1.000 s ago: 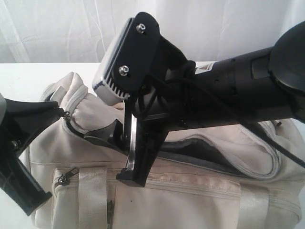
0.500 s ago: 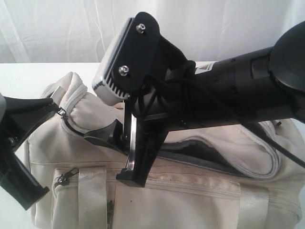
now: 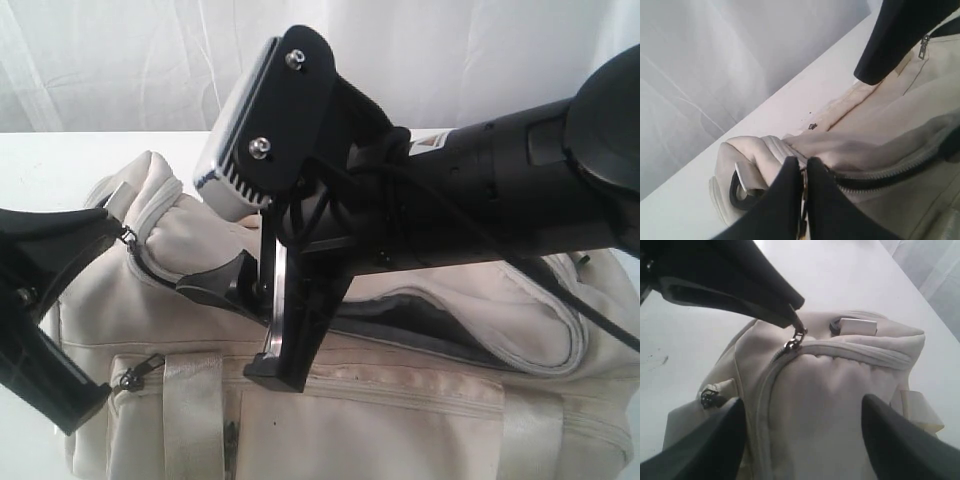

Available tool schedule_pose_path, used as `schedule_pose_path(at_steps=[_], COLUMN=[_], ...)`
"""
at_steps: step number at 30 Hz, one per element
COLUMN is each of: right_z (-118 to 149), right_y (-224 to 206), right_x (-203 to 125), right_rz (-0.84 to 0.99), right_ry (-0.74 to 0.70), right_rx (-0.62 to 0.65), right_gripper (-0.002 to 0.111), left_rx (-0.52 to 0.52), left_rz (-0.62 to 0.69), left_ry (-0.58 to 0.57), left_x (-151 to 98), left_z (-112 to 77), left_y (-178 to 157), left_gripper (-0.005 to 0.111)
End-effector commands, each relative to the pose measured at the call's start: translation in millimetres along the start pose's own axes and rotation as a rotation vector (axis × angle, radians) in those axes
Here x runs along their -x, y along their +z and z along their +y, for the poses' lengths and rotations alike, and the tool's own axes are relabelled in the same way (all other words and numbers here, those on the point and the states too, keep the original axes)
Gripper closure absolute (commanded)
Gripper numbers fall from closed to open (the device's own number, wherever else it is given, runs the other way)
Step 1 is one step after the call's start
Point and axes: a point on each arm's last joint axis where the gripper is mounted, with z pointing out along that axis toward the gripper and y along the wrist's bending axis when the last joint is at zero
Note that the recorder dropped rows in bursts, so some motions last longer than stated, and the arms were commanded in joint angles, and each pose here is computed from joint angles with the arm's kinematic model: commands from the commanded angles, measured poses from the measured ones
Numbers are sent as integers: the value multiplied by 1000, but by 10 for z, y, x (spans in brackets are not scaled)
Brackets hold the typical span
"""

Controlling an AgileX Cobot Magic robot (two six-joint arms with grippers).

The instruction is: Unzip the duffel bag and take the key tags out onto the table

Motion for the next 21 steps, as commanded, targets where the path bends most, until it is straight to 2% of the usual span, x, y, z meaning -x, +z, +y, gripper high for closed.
schedule_pose_path(at_steps=[1,7,15,21], right_z=[-6,-6,-6,-6], right_y=[-21,-21,-21,-21], right_x=[23,23,23,23], right_rz=[-12,-12,-12,-12], right_ry=[-1,-1,1,1], right_rx=[-10,-10,-10,-10], right_gripper=[46,46,46,46], left_rx=[7,29,24,23], left_rz=[-31,-102,-23,-20], left_ry=[-19,127,355,382], left_x=[-71,-96,-161,-163], left_z=[-2,-13,-14,-15], left_y=[-7,-2,2,2], left_gripper=[107,107,107,107])
